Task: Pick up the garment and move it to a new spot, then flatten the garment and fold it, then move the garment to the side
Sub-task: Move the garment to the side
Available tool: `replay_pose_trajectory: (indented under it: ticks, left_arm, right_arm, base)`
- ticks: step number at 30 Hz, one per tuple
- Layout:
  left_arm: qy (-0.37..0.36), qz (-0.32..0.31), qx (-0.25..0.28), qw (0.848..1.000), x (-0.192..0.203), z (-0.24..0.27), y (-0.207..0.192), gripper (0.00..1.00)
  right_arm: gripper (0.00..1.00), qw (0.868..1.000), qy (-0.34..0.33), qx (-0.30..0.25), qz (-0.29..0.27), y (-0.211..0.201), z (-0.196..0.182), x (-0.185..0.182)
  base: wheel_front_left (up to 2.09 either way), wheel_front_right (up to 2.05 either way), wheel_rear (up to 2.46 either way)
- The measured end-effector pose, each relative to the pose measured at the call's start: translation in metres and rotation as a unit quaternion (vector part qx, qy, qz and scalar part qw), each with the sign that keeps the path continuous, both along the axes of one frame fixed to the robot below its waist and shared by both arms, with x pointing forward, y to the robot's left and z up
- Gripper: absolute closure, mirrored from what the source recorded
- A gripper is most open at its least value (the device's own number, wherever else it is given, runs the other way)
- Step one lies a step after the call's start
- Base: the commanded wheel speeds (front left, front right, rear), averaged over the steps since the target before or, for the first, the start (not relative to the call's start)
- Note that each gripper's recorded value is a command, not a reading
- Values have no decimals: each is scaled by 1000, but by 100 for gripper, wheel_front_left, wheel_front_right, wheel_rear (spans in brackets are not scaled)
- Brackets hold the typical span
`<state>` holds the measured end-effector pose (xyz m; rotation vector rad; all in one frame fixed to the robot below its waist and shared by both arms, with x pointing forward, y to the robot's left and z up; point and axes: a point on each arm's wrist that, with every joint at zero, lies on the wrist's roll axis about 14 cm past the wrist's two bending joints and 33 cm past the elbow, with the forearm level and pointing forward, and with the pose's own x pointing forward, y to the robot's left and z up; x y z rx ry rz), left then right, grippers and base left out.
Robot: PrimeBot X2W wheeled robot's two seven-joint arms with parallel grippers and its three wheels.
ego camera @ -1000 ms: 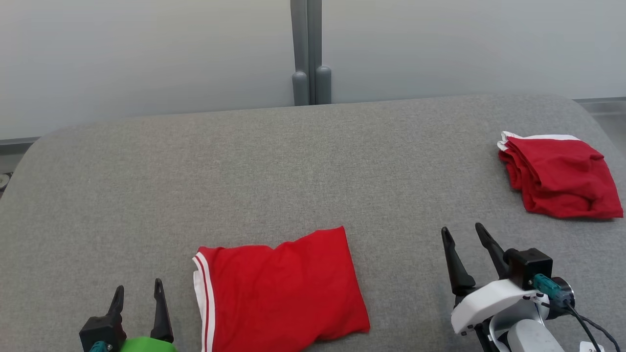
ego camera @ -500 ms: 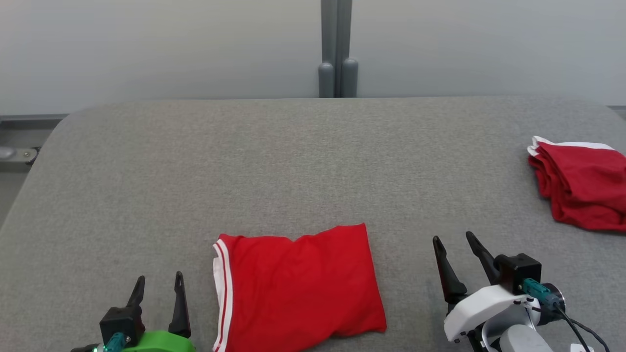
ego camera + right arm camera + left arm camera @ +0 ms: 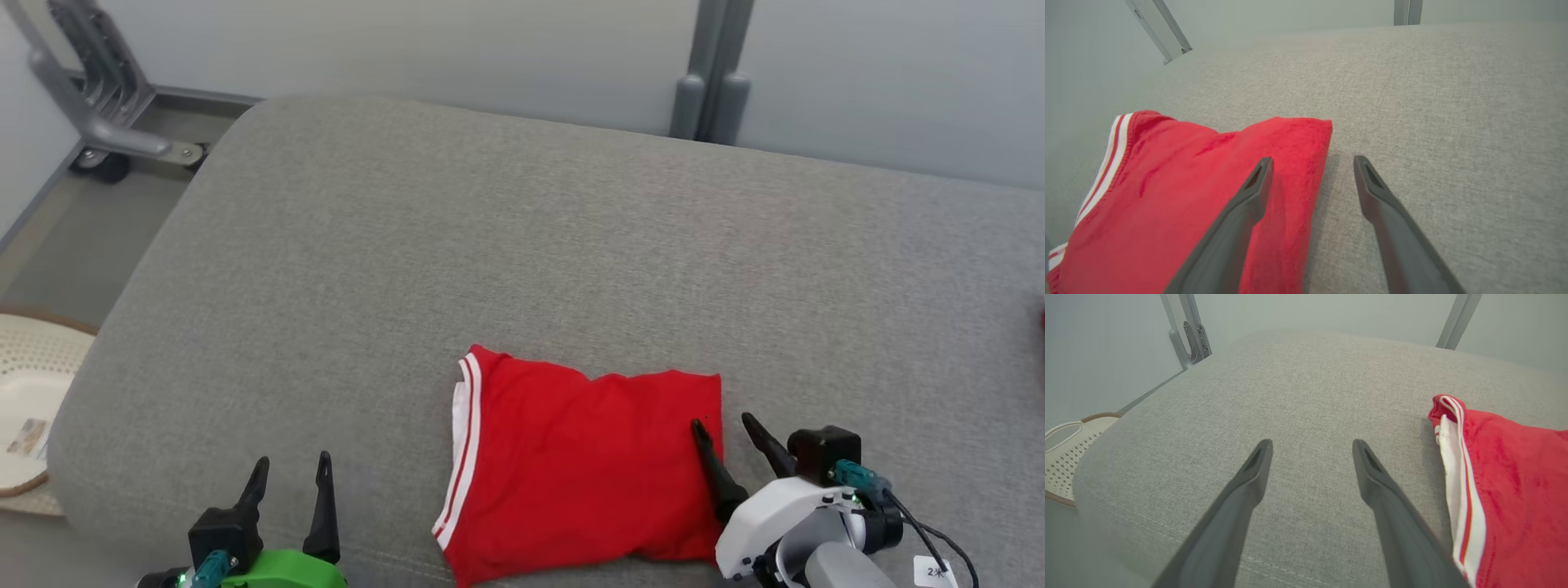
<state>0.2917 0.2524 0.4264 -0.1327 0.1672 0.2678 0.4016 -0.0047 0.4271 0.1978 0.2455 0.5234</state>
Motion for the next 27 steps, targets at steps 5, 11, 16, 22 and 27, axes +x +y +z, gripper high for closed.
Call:
replay_pose_trajectory:
  ticks: [5, 11, 16, 22, 27]
  left_arm:
    - [5, 38, 3, 999, -18, -1, 20, 0]
    - [10, 53, 6, 999, -25, -2, 27, 0]
    - [11, 36, 6, 999, -16, -3, 20, 0]
    - [7, -12, 6, 1000, 7, -3, -3, 0]
    - [-4, -78, 2, 997, 35, 1, -39, 0]
  right_arm:
    - [0, 998, 57, -19, 35, 21, -34, -9]
    - [100, 996, 73, -12, 58, 40, -39, -9]
    - [100, 999, 45, -6, 18, 19, -25, 9]
    - [100, 997, 22, -9, -68, -40, -13, 23]
    - [100, 990, 17, -22, -141, -97, -12, 13]
  base:
    - [0, 0, 0]
    - [0, 0, 0]
    - [0, 0, 0]
    - [0, 0, 0]
    - [0, 0, 0]
